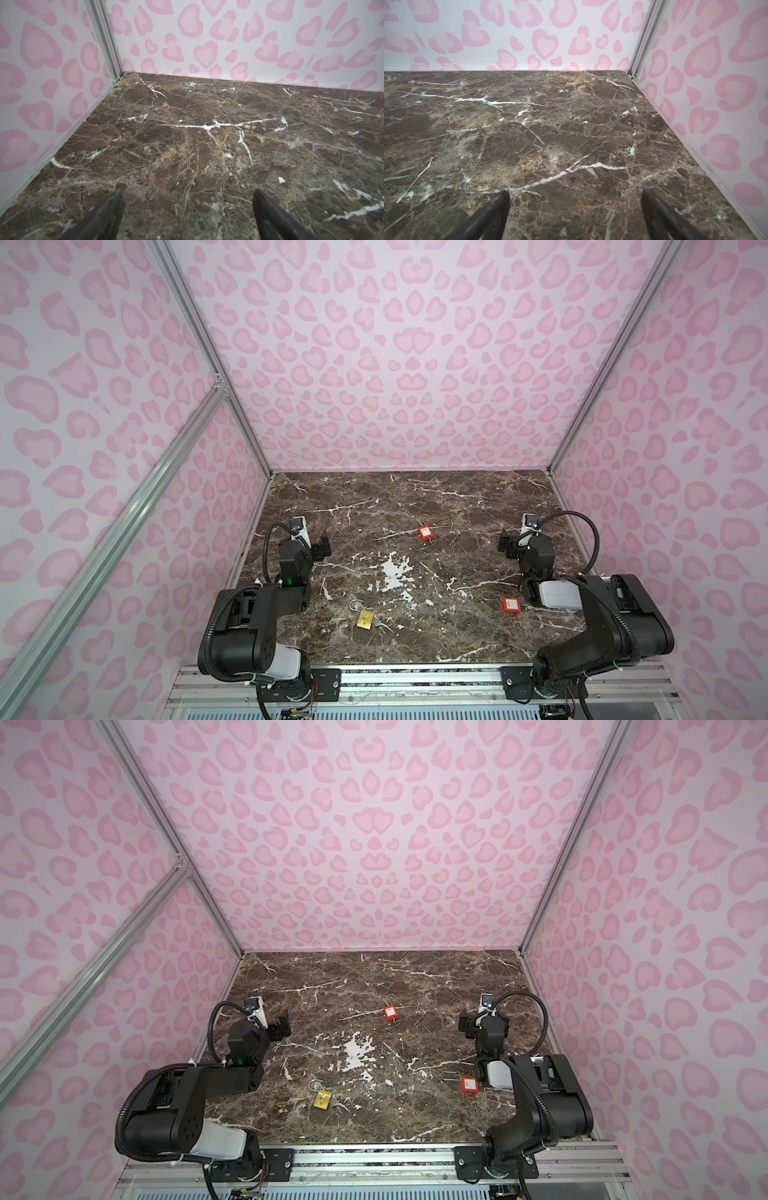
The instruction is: Lock with the key
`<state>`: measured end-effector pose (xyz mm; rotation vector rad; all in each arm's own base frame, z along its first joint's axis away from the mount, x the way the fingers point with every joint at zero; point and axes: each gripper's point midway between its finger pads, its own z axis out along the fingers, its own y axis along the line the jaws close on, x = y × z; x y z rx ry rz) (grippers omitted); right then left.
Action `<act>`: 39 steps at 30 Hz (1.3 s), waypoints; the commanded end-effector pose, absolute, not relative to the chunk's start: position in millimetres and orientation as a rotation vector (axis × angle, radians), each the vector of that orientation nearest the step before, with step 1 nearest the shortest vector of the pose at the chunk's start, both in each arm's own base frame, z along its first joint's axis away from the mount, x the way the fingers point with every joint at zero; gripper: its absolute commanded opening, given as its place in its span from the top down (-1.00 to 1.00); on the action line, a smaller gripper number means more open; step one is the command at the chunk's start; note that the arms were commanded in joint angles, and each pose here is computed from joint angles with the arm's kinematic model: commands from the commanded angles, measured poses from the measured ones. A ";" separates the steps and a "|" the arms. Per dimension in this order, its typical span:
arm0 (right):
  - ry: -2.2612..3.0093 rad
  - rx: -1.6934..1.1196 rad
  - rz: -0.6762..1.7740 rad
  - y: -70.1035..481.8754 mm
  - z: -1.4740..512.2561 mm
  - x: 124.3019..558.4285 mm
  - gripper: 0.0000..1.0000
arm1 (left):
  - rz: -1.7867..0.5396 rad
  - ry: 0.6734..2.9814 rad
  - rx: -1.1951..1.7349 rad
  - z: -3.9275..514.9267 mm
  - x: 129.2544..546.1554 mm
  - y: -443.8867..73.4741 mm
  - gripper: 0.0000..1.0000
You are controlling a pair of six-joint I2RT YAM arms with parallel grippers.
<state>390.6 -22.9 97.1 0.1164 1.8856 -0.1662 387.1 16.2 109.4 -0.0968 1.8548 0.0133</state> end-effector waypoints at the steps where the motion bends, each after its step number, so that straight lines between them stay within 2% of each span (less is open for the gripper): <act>1: 1.883 0.123 -0.169 -24.1 97.5 390.7 -0.99 | 0.018 1.834 -0.096 115.1 389.3 17.0 -0.95; 32: 1.887 0.122 -0.151 -24.5 97.0 392.1 -0.99 | 0.023 1.829 -0.095 116.0 388.5 17.0 -0.94; 36: 1.885 0.108 -0.088 -24.3 97.1 391.6 -0.99 | 0.158 1.865 -0.225 137.1 393.8 36.5 -0.95; 39: 1.847 0.107 -0.080 -24.0 106.8 393.2 -0.99 | 0.214 1.834 -0.305 173.8 389.9 50.1 -0.95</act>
